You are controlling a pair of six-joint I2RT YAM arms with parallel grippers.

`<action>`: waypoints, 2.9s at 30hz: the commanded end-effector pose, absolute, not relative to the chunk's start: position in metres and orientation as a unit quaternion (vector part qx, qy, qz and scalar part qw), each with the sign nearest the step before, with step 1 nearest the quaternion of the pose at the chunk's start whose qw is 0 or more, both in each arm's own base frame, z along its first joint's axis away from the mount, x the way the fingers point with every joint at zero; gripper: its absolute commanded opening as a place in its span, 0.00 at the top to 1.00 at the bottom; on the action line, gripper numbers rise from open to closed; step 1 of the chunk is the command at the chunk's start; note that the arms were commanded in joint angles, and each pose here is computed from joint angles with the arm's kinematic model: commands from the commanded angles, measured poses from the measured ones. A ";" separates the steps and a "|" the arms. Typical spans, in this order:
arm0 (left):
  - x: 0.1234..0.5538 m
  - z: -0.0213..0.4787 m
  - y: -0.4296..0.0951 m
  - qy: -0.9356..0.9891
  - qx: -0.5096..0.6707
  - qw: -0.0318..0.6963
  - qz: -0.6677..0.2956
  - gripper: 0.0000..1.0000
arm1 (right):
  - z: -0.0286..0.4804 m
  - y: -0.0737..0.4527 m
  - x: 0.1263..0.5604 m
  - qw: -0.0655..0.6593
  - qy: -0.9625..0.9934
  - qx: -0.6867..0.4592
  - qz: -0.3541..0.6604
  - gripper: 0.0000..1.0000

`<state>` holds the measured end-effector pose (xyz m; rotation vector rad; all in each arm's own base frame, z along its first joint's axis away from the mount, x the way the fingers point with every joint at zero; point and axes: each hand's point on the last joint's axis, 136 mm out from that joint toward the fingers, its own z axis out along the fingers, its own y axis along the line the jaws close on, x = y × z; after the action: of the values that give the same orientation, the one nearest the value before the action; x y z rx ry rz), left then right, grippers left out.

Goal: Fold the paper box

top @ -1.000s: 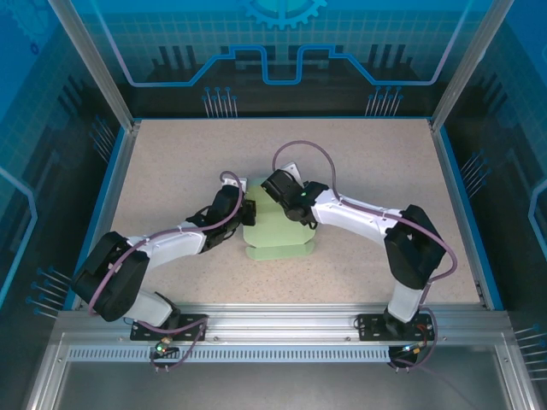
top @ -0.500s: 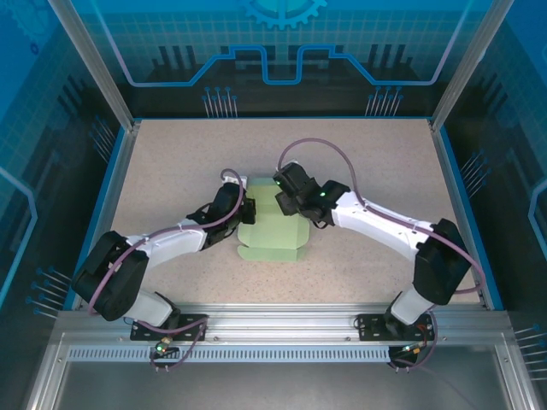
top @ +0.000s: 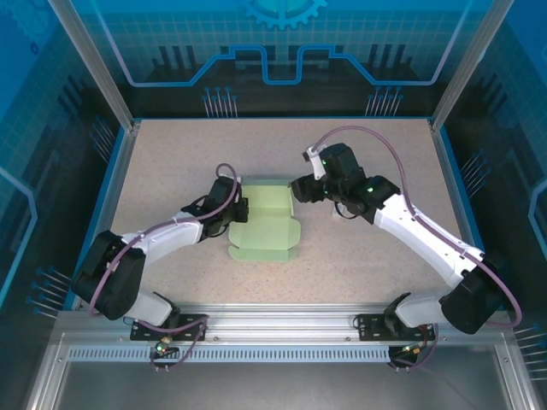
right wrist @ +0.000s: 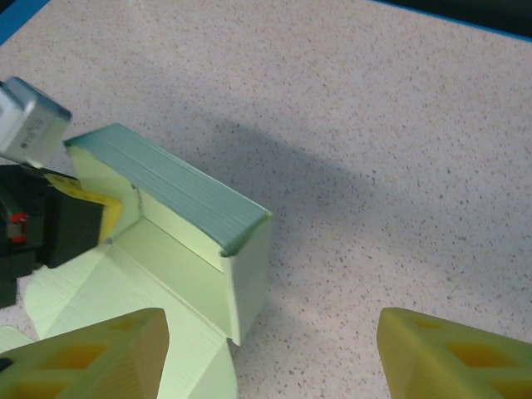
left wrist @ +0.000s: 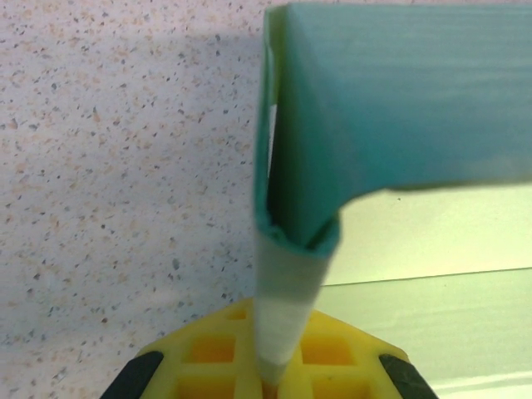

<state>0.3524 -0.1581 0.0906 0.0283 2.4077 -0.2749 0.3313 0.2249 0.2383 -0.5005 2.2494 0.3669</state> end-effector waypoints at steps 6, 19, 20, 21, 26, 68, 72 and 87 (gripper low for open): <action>0.335 0.089 -0.164 0.960 0.069 0.245 -0.115 0.95 | 0.224 0.214 0.328 0.370 0.890 -0.203 0.172 0.32; 0.338 0.074 -0.168 0.984 0.145 0.080 -0.066 0.93 | 0.199 0.189 0.326 0.355 0.905 -0.179 0.152 0.33; 0.340 0.071 -0.168 0.984 0.151 0.068 -0.058 0.93 | 0.197 0.187 0.324 0.354 0.906 -0.179 0.149 0.33; 0.341 0.070 -0.168 0.984 0.156 0.059 -0.056 0.93 | 0.195 0.184 0.323 0.353 0.907 -0.176 0.147 0.33; 0.347 0.061 -0.175 0.982 0.180 0.014 -0.054 0.90 | 0.185 0.175 0.318 0.348 0.911 -0.172 0.136 0.33; 0.384 0.099 -0.198 0.967 0.140 0.129 -0.168 0.57 | 0.159 0.258 0.304 0.302 0.899 -0.289 0.129 0.22; 0.380 0.111 -0.187 0.964 0.109 0.166 -0.178 0.56 | 0.151 0.265 0.312 0.293 0.906 -0.293 0.089 0.20; 0.372 0.127 -0.169 0.951 0.063 0.243 -0.178 0.55 | 0.103 0.264 0.307 0.197 0.922 -0.325 0.078 0.19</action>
<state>0.3654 -0.1712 0.1131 0.2137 2.6665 -0.4737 0.3104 0.2678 0.1097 -0.8723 2.5350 0.2134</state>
